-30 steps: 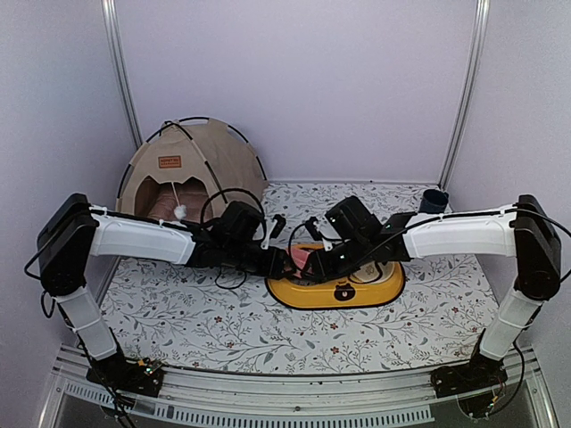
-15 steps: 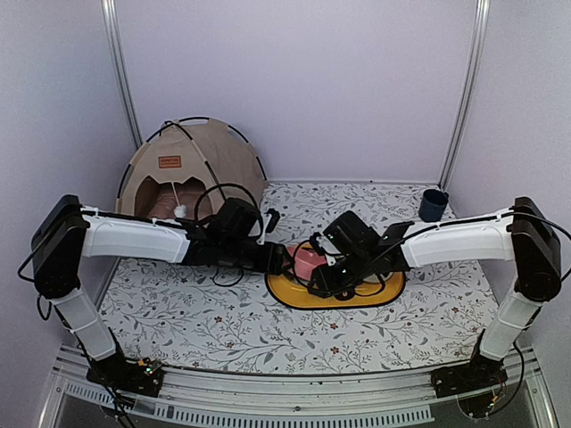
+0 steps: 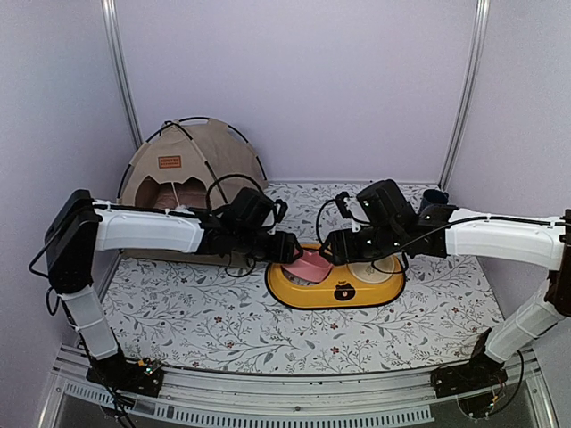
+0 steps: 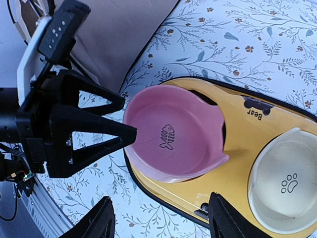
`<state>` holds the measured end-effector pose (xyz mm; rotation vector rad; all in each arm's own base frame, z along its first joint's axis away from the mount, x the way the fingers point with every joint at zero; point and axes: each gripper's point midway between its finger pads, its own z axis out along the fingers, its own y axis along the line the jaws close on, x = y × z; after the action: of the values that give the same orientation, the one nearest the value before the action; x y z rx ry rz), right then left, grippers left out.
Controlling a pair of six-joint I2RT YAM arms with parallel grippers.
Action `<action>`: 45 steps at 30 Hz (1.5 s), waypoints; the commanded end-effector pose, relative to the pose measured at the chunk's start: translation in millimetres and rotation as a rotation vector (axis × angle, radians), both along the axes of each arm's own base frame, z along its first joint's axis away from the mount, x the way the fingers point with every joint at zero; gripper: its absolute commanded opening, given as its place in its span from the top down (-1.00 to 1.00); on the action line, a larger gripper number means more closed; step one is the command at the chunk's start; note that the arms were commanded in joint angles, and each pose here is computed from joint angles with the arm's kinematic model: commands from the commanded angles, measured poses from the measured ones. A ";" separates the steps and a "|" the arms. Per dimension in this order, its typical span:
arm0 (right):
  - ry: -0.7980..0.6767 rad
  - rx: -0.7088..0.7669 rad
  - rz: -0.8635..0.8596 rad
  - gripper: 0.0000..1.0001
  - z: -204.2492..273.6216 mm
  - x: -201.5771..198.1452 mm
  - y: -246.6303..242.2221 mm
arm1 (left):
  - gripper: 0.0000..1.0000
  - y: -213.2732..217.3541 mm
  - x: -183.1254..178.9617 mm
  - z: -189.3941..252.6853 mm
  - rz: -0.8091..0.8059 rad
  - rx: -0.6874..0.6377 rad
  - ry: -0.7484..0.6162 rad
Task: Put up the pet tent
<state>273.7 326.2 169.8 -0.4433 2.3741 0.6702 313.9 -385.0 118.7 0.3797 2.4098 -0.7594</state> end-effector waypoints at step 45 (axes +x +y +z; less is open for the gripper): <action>0.358 0.088 -0.070 0.06 -99.1 31.7 9.2 | -0.15 8.9 -25.8 -22.7 -0.045 0.159 0.093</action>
<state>305.6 329.7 73.1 -0.2320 2.6473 0.8498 301.2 -377.6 108.2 0.4234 2.4805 -0.6601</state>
